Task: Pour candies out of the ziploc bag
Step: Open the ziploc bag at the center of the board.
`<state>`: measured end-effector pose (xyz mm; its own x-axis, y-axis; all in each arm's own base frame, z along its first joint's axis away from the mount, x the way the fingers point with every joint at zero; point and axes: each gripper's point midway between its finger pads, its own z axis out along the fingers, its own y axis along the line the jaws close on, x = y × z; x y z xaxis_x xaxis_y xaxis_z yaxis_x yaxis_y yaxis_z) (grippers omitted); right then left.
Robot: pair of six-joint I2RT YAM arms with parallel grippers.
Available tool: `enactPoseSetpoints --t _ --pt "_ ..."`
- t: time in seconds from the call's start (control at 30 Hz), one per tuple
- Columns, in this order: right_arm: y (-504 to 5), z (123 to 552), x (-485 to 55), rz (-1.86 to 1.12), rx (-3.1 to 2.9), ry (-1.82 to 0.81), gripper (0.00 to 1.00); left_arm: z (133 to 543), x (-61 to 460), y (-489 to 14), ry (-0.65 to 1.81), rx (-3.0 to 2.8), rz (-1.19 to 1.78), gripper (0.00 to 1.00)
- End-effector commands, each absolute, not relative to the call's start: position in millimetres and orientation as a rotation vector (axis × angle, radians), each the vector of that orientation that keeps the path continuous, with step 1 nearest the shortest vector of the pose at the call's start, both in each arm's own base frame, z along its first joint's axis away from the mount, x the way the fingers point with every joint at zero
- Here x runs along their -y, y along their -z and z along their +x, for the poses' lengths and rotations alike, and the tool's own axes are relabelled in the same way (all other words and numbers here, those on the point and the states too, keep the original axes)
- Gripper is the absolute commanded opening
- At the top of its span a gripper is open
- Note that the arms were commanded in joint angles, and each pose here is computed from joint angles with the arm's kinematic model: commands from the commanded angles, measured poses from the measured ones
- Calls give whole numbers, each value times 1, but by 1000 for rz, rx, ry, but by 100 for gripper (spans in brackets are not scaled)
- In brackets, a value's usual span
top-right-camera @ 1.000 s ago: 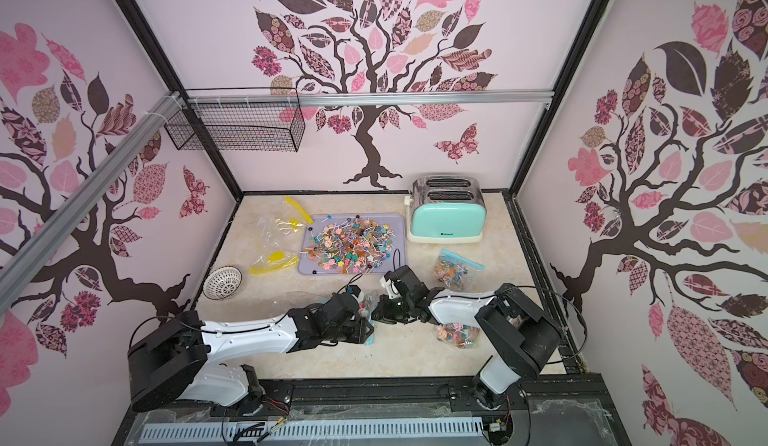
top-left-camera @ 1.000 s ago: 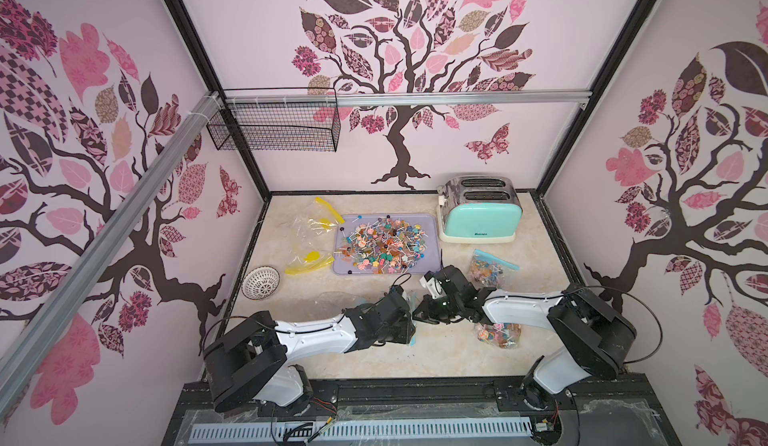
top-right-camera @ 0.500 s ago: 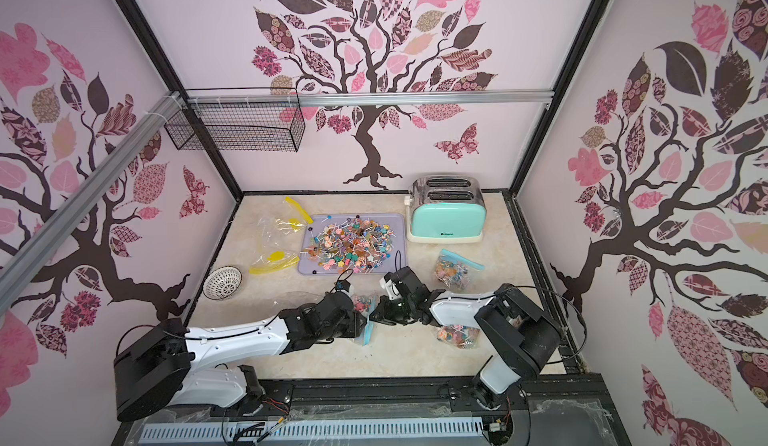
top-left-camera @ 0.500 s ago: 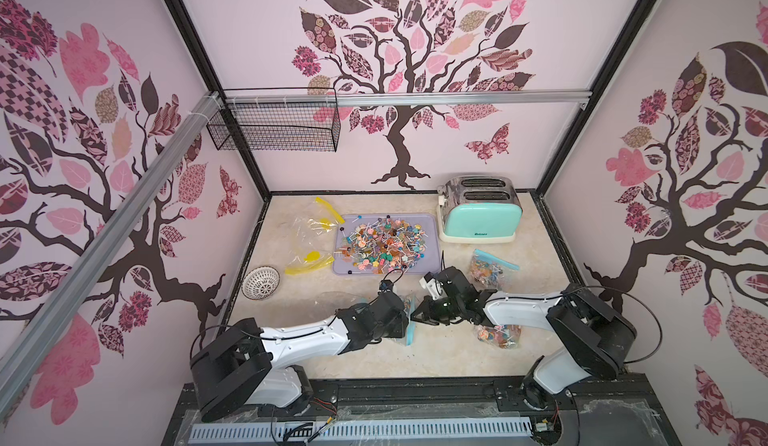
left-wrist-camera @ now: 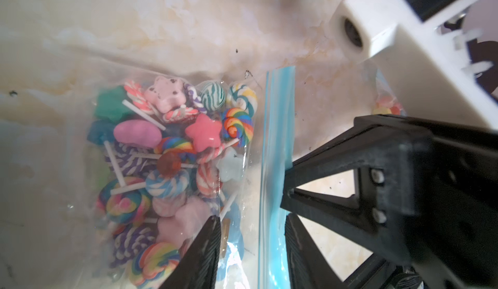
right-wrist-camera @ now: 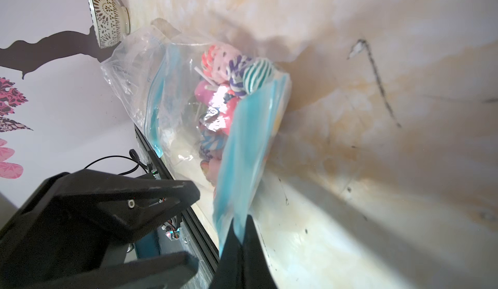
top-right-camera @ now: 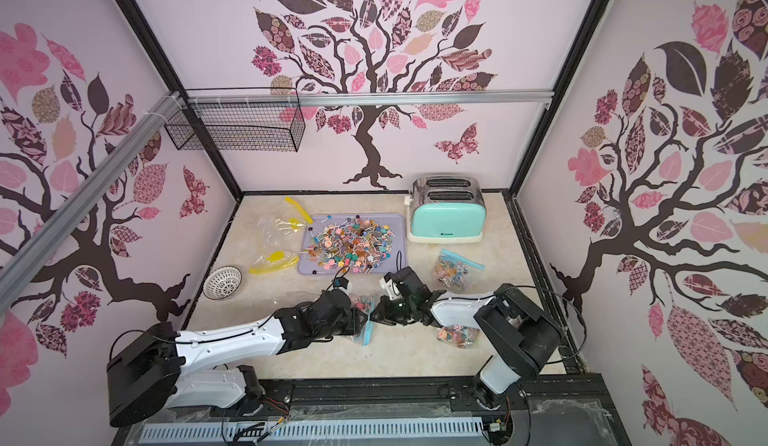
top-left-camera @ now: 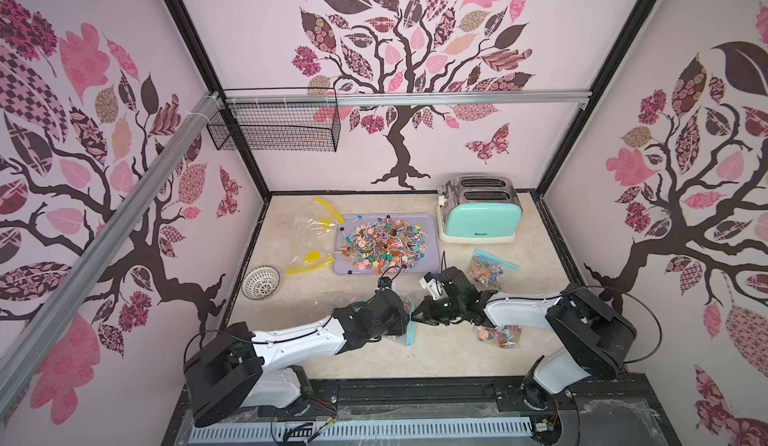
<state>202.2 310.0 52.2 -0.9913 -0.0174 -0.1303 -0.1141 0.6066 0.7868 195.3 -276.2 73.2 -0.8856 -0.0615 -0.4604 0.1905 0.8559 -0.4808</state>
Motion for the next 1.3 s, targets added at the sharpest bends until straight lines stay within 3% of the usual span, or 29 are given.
enactPoseSetpoints --t 0.0,0.53,1.07,1.27 --pt "-52 199 -311 -123 -2722 -1367 0 207 277 -83 748 -2531 59 44" --pt "-49 196 -311 -138 -2731 -1364 0 228 307 -94 888 -2511 93 47" --pt "-50 195 -308 -151 -2737 -1341 0 227 300 -62 760 -2610 100 47" --pt "-52 195 -308 -157 -2735 -1338 0 228 298 -59 734 -2622 95 39"
